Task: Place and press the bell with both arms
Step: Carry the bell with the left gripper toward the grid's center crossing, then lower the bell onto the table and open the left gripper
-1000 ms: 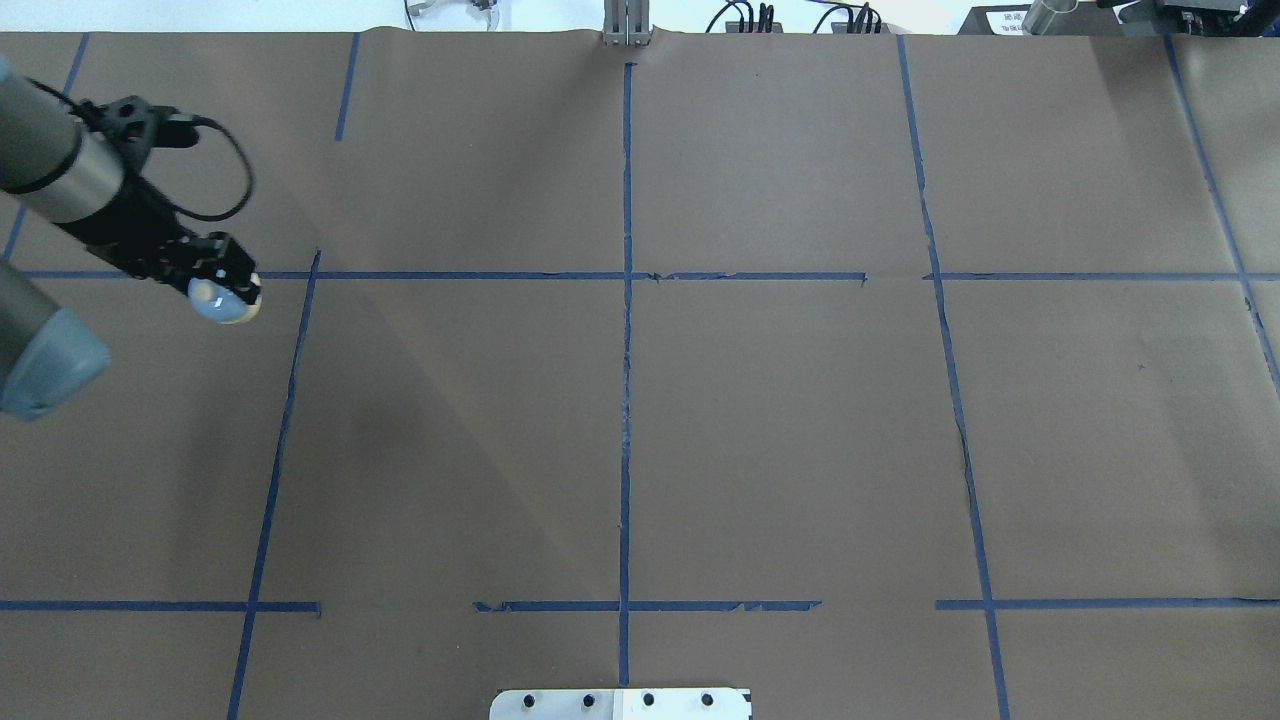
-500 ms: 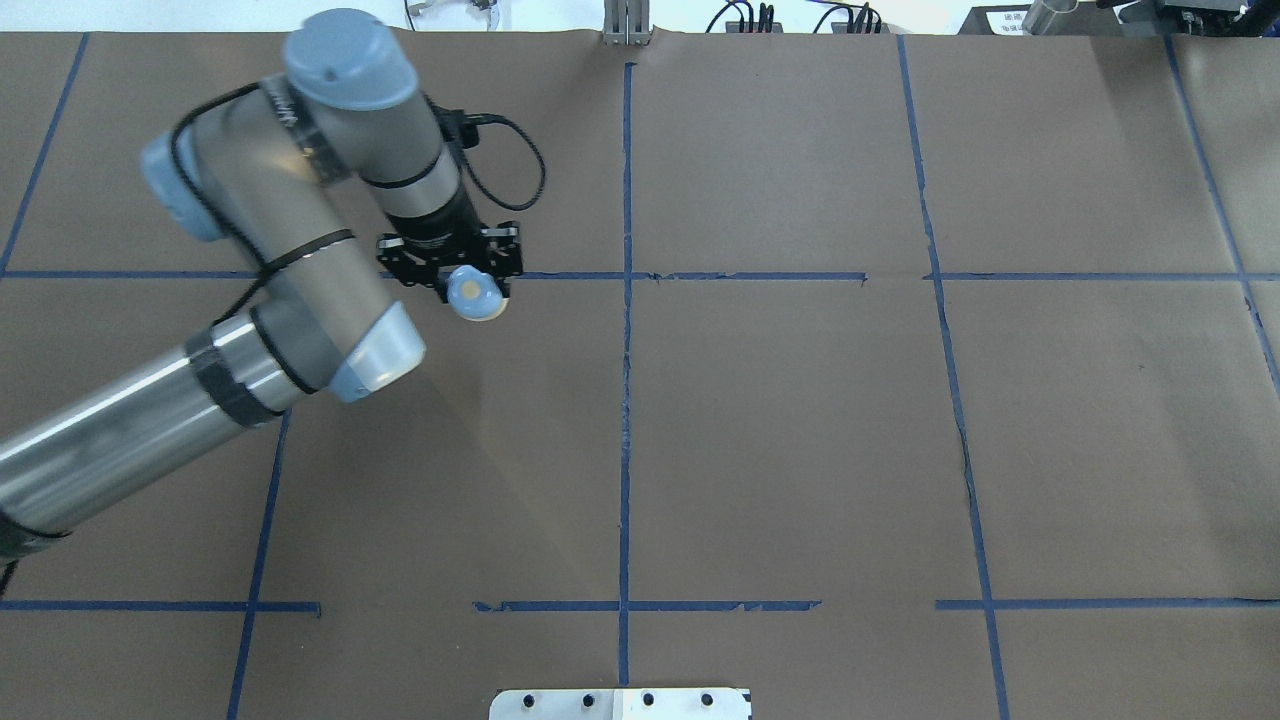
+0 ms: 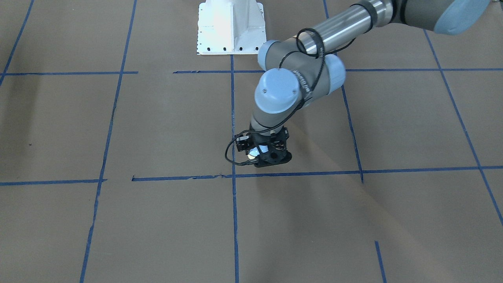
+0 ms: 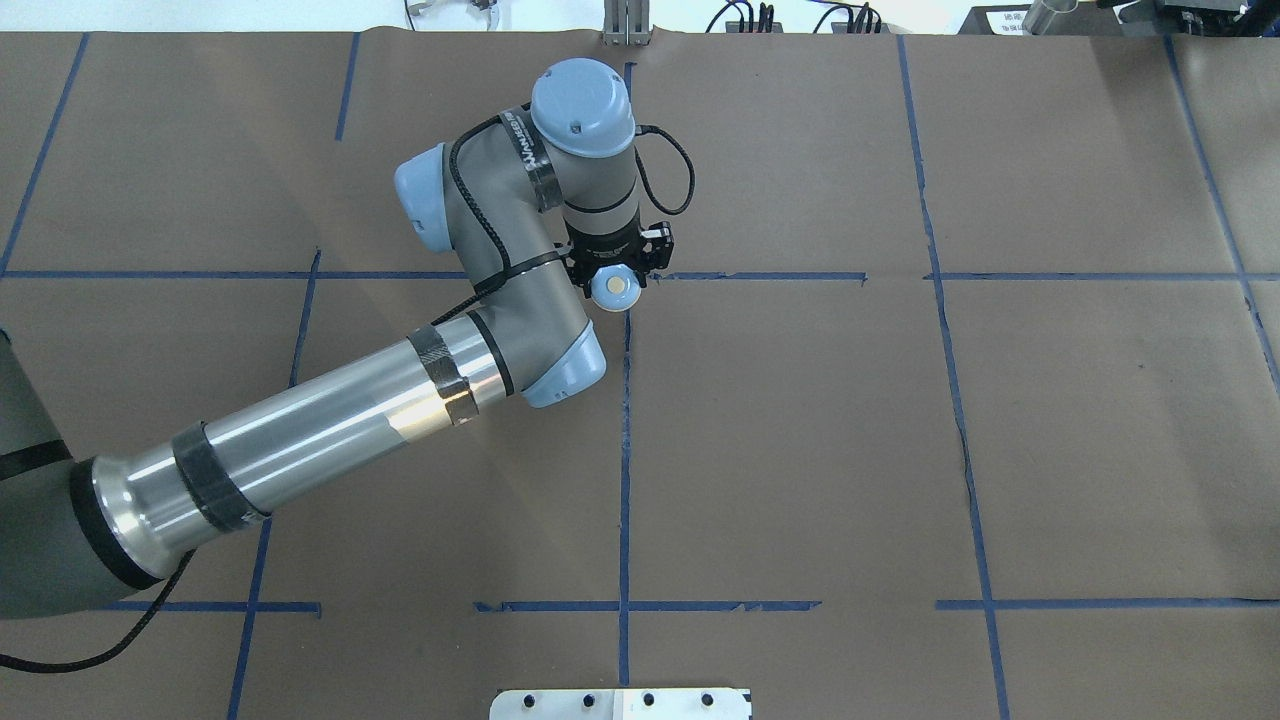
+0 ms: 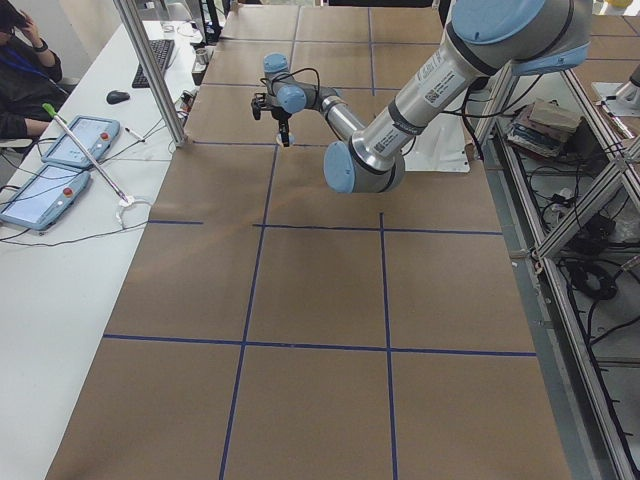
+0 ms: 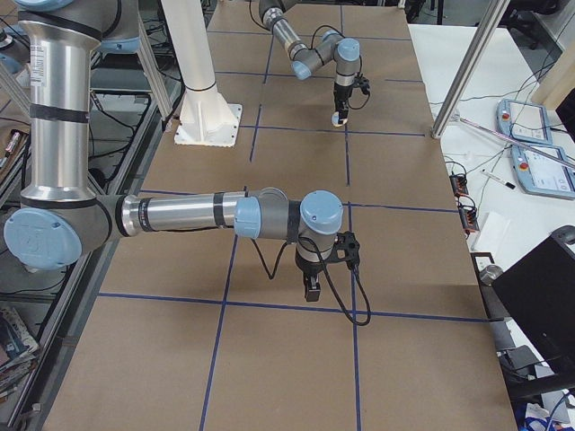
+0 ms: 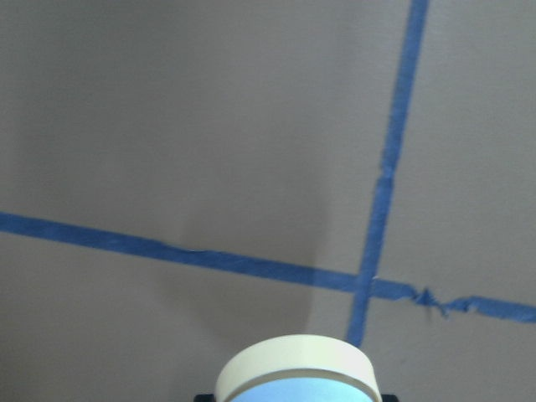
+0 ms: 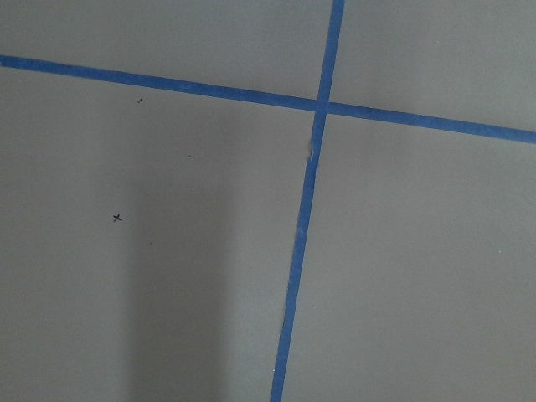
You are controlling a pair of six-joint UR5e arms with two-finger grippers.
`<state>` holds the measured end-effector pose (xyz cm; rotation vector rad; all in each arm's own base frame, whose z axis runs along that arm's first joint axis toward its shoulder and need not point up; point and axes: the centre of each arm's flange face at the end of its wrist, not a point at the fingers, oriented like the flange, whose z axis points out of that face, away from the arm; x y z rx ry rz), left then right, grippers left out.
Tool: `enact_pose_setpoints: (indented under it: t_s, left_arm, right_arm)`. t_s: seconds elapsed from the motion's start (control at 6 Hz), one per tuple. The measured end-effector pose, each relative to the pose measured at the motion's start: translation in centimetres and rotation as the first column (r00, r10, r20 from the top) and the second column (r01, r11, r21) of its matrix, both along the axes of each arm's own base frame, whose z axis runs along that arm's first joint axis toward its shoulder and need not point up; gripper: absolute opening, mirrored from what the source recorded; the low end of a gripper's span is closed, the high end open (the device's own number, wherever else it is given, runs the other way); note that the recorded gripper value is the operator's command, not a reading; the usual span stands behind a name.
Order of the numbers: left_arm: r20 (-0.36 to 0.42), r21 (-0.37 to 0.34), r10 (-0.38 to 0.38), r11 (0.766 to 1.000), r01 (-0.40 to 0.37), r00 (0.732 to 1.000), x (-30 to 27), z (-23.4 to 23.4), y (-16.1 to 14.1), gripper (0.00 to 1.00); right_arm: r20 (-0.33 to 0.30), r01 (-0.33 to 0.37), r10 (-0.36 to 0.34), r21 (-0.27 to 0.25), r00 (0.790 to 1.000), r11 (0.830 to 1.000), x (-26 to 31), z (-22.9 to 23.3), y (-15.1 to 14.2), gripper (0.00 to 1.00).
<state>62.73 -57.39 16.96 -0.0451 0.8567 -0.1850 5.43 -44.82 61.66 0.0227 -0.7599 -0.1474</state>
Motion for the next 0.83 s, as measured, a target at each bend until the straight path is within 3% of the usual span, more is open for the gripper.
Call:
enact_pose_setpoints:
  t_s: [0.5, 0.67, 0.83]
  left_arm:
    - [0.007, 0.015, 0.008, 1.000, -0.008, 1.000, 1.67, 0.19, 0.66, 0.05]
    - [0.005, 0.010, 0.015, 1.000, -0.015, 1.000, 1.63, 0.16, 0.71, 0.95]
    - [0.002, 0.007, 0.020, 1.000, -0.020, 1.000, 1.53, 0.23, 0.69, 1.00]
  right_arm:
    - [0.000, -0.001, 0.001, 0.000, 1.000, 1.000, 0.00, -0.04, -0.01, 1.00]
    - [0.000, -0.002, 0.002, 0.000, 1.000, 1.000, 0.00, -0.05, -0.01, 1.00]
    - [0.000, -0.002, 0.002, 0.000, 1.000, 1.000, 0.00, -0.06, -0.01, 1.00]
